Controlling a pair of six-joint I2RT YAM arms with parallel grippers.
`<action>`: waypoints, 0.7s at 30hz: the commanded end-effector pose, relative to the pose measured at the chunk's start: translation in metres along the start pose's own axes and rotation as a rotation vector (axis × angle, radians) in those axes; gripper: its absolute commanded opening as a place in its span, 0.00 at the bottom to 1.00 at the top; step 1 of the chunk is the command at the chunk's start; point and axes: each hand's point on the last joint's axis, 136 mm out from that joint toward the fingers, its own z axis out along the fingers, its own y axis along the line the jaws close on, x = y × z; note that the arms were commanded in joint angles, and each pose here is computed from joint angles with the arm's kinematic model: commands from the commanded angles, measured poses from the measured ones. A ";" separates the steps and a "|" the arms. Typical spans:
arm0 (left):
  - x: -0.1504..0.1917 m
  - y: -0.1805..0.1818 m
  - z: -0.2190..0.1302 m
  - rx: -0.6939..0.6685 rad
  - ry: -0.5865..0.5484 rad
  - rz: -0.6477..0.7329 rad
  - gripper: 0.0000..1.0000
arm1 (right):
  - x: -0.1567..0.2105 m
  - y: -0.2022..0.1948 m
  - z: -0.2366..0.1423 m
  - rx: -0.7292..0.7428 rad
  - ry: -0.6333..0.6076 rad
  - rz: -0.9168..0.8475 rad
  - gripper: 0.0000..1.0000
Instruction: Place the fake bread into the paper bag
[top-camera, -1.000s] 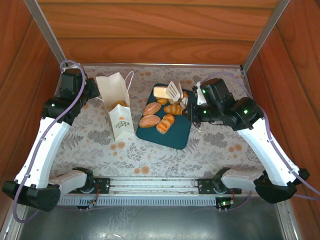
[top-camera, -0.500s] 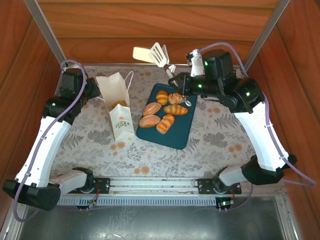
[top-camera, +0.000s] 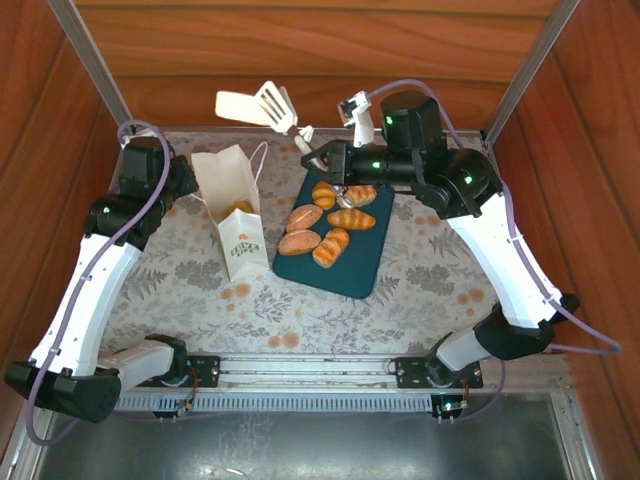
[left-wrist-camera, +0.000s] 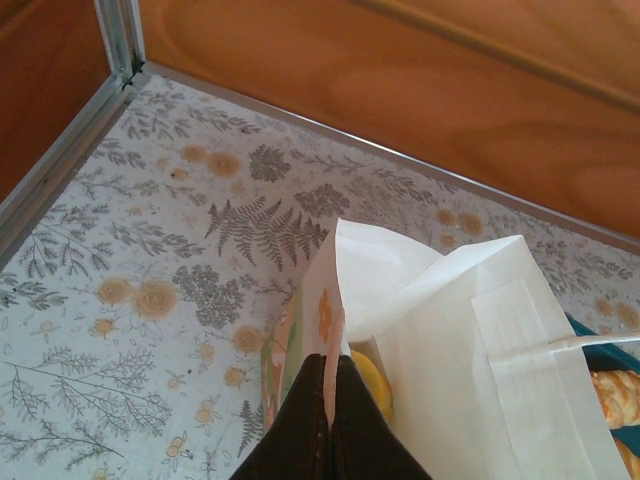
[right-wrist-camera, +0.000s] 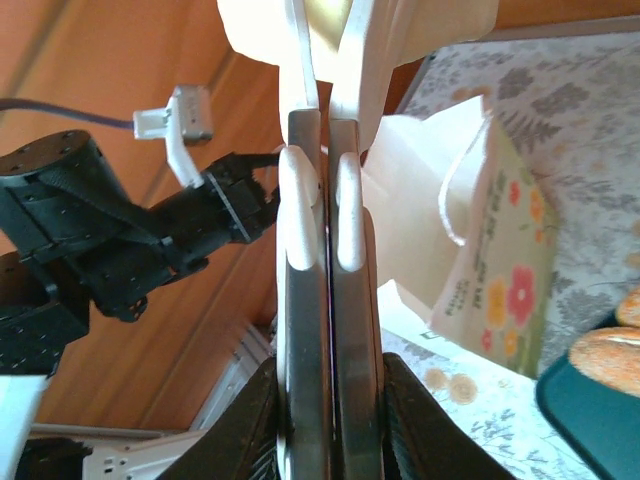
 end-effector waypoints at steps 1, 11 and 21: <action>-0.006 0.006 -0.005 -0.017 -0.040 -0.029 0.00 | -0.009 0.028 0.004 -0.114 -0.029 -0.031 0.00; -0.005 0.010 -0.007 -0.028 -0.051 -0.045 0.00 | 0.015 0.026 0.029 -0.198 0.026 0.076 0.00; -0.005 0.010 -0.006 -0.030 -0.051 -0.048 0.00 | 0.038 0.013 0.042 -0.218 0.074 0.157 0.00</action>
